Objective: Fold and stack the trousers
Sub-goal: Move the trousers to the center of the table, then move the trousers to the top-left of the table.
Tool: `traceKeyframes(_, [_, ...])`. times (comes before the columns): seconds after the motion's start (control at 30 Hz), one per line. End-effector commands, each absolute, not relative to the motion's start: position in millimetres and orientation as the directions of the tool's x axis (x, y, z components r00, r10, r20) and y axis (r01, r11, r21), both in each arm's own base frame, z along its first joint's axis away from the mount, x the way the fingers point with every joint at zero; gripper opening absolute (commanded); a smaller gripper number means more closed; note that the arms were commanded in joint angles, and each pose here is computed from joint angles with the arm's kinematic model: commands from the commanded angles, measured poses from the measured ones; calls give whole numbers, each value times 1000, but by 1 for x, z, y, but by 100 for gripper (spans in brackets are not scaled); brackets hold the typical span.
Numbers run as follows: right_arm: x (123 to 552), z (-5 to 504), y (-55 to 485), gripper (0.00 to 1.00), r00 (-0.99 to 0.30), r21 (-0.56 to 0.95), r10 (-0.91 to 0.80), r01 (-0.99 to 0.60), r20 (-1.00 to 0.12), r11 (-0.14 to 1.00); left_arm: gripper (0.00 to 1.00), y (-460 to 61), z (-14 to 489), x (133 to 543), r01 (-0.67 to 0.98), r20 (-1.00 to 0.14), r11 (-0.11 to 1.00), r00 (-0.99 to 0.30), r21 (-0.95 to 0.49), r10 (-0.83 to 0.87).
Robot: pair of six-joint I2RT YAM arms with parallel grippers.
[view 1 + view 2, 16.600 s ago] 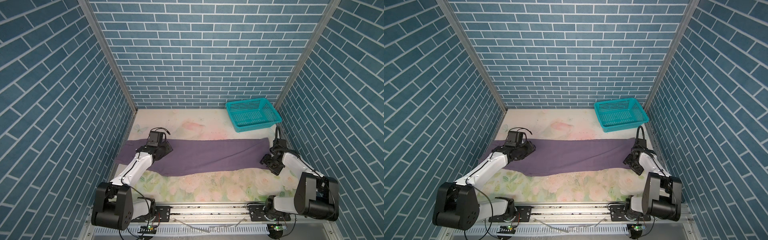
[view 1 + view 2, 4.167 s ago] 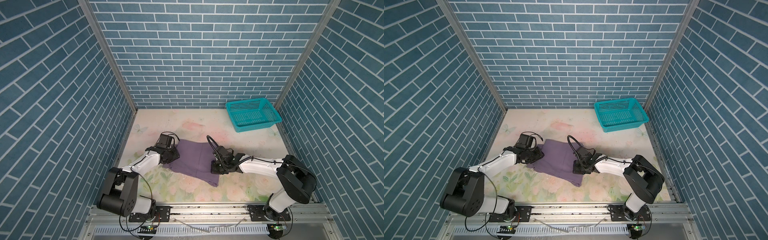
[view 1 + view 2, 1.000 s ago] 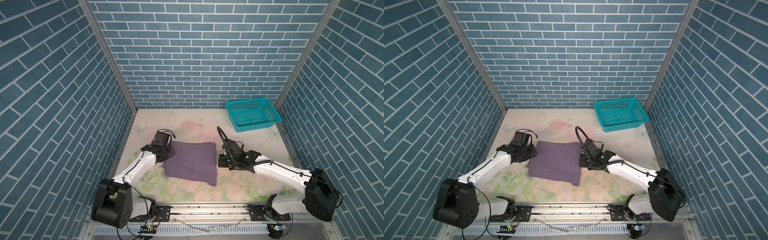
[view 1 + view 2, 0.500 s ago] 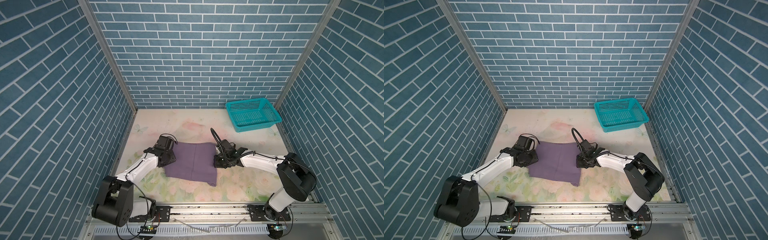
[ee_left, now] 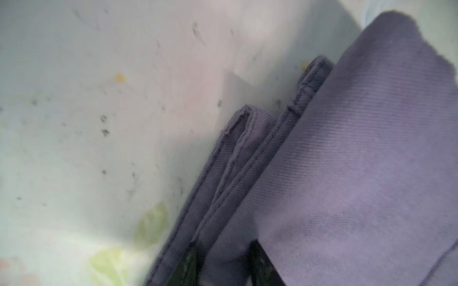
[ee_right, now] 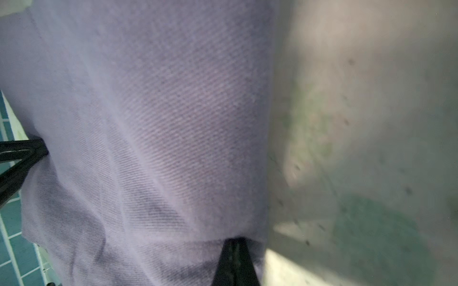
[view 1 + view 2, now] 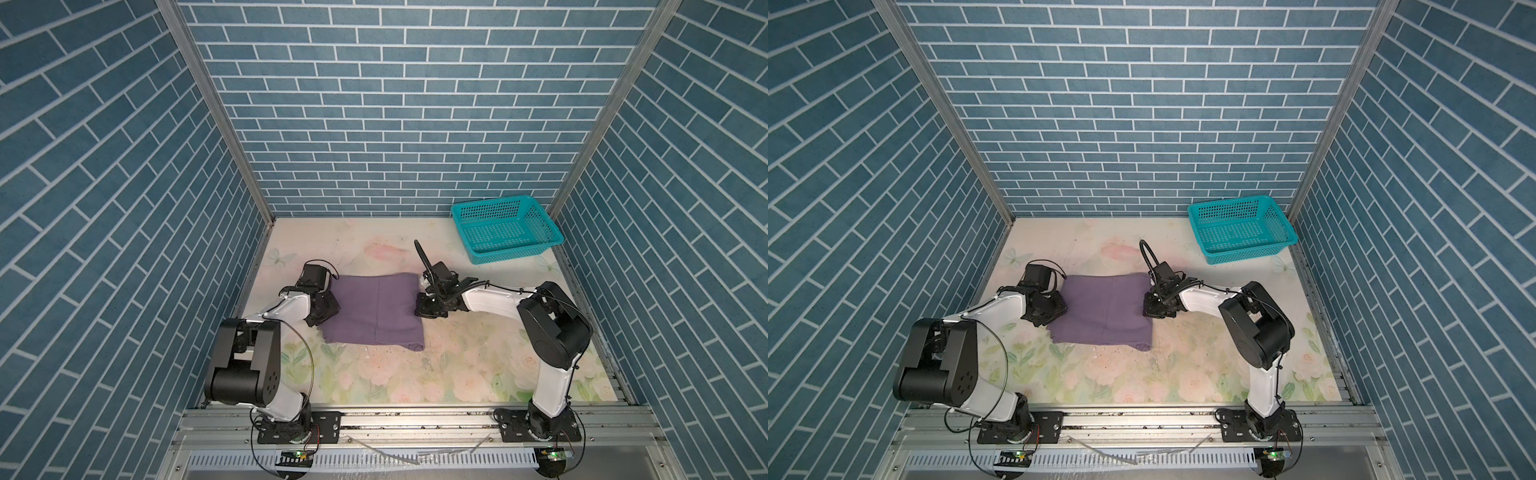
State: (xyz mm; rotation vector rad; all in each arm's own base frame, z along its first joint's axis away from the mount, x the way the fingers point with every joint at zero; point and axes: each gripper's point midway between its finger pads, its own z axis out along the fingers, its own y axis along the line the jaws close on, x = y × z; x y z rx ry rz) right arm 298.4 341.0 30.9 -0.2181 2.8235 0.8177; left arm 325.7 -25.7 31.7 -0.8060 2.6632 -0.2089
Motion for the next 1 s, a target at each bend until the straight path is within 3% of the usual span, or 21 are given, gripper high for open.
traceKeyframes(0.0, [303,23,355,3,-967,518,-142,-235,-213,822,36,-8,46,340,-533,-339,823,-751,-196,-567])
traceKeyframes(0.23, [310,54,348,3,-950,516,-133,-267,-283,814,40,-3,103,351,-532,-434,805,-681,-261,-590])
traceKeyframes(0.47, [303,127,297,4,-844,436,-48,-323,-534,840,41,-46,130,329,-408,-472,872,-734,-271,-489])
traceKeyframes(0.7, [289,180,246,10,-713,419,93,-297,-695,858,41,-108,99,313,-285,-414,924,-832,-254,-370])
traceKeyframes(0.97, [272,197,187,27,-598,398,221,-181,-771,899,41,-142,40,320,-269,-317,935,-887,-233,-334])
